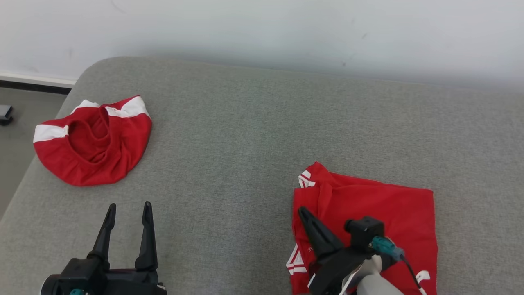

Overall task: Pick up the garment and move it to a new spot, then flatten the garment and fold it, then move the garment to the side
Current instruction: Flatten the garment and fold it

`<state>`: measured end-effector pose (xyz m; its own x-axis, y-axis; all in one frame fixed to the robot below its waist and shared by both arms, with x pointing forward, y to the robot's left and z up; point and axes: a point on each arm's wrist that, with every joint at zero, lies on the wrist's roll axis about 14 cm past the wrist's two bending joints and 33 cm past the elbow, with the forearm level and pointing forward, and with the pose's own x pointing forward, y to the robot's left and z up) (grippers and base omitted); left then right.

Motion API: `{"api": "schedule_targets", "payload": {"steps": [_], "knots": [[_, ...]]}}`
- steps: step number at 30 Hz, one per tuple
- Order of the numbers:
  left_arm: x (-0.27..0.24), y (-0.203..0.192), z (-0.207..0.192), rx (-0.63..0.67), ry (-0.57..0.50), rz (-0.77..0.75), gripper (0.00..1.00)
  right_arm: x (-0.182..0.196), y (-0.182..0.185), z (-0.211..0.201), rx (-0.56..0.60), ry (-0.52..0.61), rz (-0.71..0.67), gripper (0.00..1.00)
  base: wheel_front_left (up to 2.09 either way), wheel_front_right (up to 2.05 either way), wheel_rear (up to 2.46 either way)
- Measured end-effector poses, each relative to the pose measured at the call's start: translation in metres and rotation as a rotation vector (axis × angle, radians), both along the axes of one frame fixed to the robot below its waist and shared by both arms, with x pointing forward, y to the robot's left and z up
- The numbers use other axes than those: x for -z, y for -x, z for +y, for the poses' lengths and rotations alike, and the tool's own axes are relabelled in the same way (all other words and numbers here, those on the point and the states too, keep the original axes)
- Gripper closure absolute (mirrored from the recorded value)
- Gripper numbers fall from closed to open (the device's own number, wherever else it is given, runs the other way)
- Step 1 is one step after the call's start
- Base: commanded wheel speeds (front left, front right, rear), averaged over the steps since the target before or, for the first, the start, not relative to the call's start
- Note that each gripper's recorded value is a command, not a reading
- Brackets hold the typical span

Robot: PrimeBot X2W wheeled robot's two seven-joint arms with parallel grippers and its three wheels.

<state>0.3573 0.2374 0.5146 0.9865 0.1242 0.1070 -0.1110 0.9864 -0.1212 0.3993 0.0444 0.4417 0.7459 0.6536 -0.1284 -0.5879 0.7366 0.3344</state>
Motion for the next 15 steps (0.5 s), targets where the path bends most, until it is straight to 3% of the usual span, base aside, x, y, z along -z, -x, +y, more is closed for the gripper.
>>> {"api": "schedule_targets", "payload": {"steps": [5, 15], "knots": [[0.001, -0.004, -0.005, 0.018, 0.002, -0.001, 0.00, -0.033, -0.018, -0.020, 0.080, -0.037, -0.103, 1.00, 0.00, 0.00, 0.00], [-0.004, -0.020, -0.031, 0.097, -0.008, -0.019, 0.00, -0.077, -0.034, -0.104, 0.305, -0.002, -0.284, 1.00, 0.00, 0.00, 0.00]]}}
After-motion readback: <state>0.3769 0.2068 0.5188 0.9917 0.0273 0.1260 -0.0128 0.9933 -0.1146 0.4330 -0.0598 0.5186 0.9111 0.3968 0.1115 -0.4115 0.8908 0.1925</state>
